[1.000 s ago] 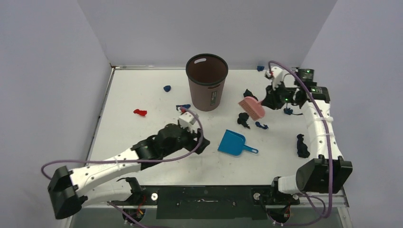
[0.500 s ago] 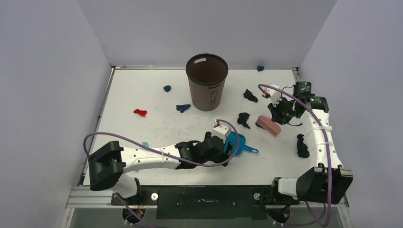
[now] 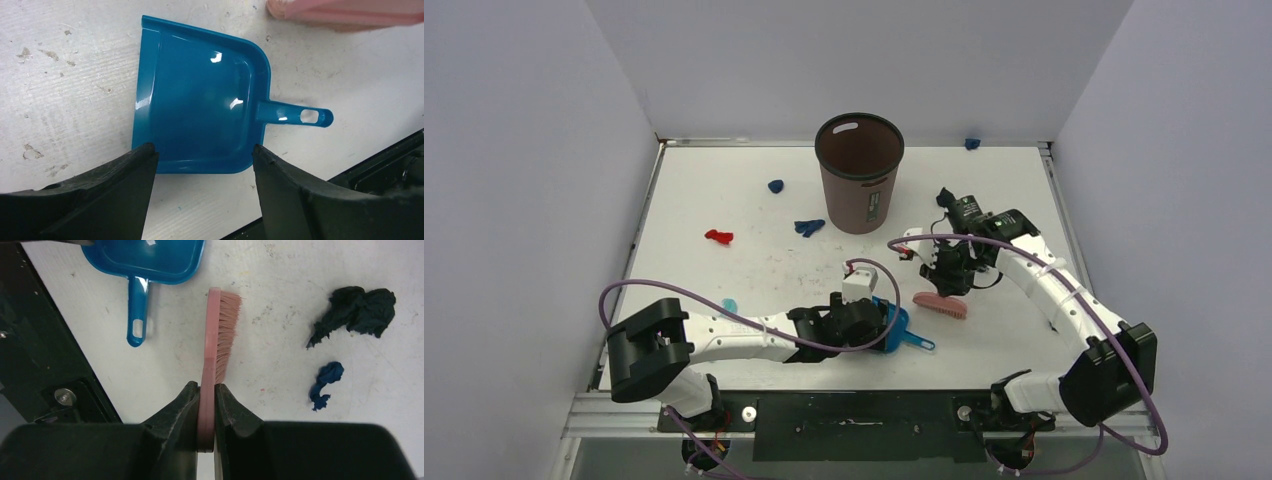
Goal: Sweep away the paper scraps from the table
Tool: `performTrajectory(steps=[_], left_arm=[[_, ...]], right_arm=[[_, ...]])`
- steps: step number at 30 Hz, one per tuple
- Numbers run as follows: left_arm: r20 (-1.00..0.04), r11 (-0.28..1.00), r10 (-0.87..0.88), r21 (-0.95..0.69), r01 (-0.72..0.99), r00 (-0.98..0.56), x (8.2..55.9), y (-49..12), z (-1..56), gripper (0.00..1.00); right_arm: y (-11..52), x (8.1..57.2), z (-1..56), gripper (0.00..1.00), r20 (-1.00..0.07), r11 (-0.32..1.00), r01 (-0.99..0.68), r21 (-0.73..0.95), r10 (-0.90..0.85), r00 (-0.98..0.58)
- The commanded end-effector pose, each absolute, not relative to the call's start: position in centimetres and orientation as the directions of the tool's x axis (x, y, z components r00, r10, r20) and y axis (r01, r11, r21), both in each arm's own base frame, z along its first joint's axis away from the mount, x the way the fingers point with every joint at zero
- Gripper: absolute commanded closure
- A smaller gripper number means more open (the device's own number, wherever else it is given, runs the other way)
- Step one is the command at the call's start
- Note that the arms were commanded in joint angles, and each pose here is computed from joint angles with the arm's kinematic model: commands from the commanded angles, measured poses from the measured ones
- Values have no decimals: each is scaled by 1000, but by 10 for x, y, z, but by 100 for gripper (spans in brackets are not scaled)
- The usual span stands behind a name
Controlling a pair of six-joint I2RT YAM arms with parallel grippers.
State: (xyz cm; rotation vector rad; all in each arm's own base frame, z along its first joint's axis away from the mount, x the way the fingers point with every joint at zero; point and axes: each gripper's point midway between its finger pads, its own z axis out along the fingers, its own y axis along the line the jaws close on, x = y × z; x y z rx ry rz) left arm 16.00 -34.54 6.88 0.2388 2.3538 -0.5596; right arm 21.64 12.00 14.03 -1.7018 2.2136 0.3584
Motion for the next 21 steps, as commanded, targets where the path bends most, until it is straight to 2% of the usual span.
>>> performTrajectory(steps=[1,8,13,18,21], left_arm=[[-670,883,-92,-397,250,-736,170,-351,85,32],[-668,896,-92,-380,232,-739,170,-347,76,36],[-701,828,-86,-445,341,-708,174,-384,91,40],[-709,877,8,-334,345,-705,191,-411,82,42],[-692,895,62,-281,347,-719,198,-427,72,44]], right_arm=[[143,197,145,95,-443,248,-959,140,-850,-285],[143,215,149,95,-444,311,-947,86,-838,-315],[119,252,164,95,-498,489,-871,39,-747,-441],[70,291,176,95,-553,662,-747,62,-601,-578],[55,298,174,95,-565,697,-713,67,-563,-603]])
